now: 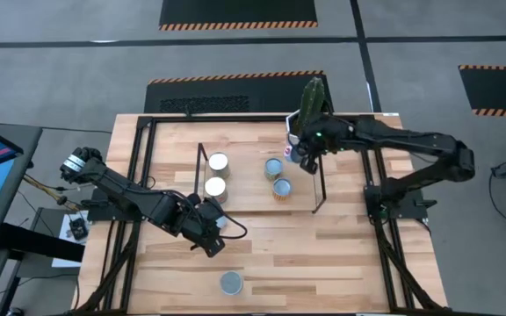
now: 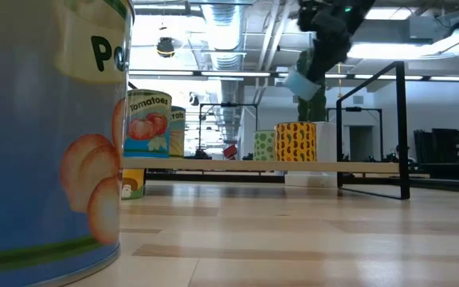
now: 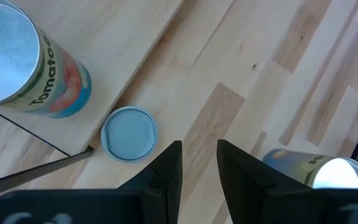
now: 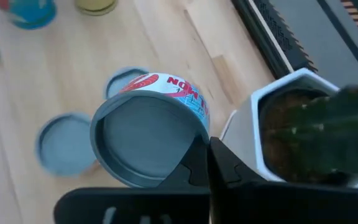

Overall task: Pick and place cans onto a shelf
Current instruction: Put the small canned salmon on the shelf

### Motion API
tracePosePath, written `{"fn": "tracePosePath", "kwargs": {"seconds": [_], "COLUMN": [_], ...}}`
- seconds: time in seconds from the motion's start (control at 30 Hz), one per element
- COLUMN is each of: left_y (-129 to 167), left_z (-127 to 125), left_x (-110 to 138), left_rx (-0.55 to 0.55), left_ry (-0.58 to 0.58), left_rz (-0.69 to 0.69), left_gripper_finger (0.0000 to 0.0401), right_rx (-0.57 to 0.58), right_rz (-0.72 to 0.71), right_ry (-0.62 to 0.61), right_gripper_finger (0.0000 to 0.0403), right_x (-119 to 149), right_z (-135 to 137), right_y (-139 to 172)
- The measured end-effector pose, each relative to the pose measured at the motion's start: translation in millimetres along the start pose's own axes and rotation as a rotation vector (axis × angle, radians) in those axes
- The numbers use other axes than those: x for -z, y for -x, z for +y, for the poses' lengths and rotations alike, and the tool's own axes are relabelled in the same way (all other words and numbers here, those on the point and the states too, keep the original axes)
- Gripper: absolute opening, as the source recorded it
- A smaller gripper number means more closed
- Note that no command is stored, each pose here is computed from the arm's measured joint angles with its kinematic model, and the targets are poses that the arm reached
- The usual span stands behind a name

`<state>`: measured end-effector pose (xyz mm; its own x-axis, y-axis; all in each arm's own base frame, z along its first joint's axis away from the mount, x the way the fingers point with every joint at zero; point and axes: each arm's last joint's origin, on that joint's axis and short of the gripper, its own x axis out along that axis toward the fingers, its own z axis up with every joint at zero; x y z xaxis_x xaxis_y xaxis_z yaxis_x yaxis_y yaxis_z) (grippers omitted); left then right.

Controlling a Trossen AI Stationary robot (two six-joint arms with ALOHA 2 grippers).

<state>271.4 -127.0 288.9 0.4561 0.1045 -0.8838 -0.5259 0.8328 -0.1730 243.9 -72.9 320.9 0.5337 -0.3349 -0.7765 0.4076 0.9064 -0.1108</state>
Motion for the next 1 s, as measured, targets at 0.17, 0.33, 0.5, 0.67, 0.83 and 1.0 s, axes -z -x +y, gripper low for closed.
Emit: {"fn": "tracePosePath", "kwargs": {"seconds": [0.17, 0.33, 0.5, 0.67, 0.83, 1.0], "left_y": [-1, -1, -1, -1, -1, -1], "left_z": [2, 2, 3, 4, 4, 4], "left_x": [-3, -3, -2, -3, -3, -3], "left_rx": [-0.004, -0.010, -0.017, -0.040, -0.046, -0.045], "left_ry": [0.011, 0.009, -0.013, -0.022, -0.021, -0.018], "left_rz": [-0.002, 0.000, 0.004, -0.018, -0.027, -0.028], "left_gripper_finger": [0.0087, 0.0087, 0.0087, 0.0087, 0.0087, 0.0087], "right_rx": [0.009, 0.019, 0.009, -0.026, -0.087, -0.099], "right_rz": [0.008, 0.208, 0.502, 0.579, 0.569, 0.594], "right_ry": [0.088, 0.169, 0.214, 0.263, 0.307, 0.319], "right_gripper_finger": [0.0000, 0.0000, 0.0000, 0.0000, 0.0000, 0.0000], "right_x": [-34, -58, -44, -29, -20, -7], "right_z": [0, -5, -12, -4, 5, 7], "right_y": [-14, -30, -45, -63, -76, -88]}}
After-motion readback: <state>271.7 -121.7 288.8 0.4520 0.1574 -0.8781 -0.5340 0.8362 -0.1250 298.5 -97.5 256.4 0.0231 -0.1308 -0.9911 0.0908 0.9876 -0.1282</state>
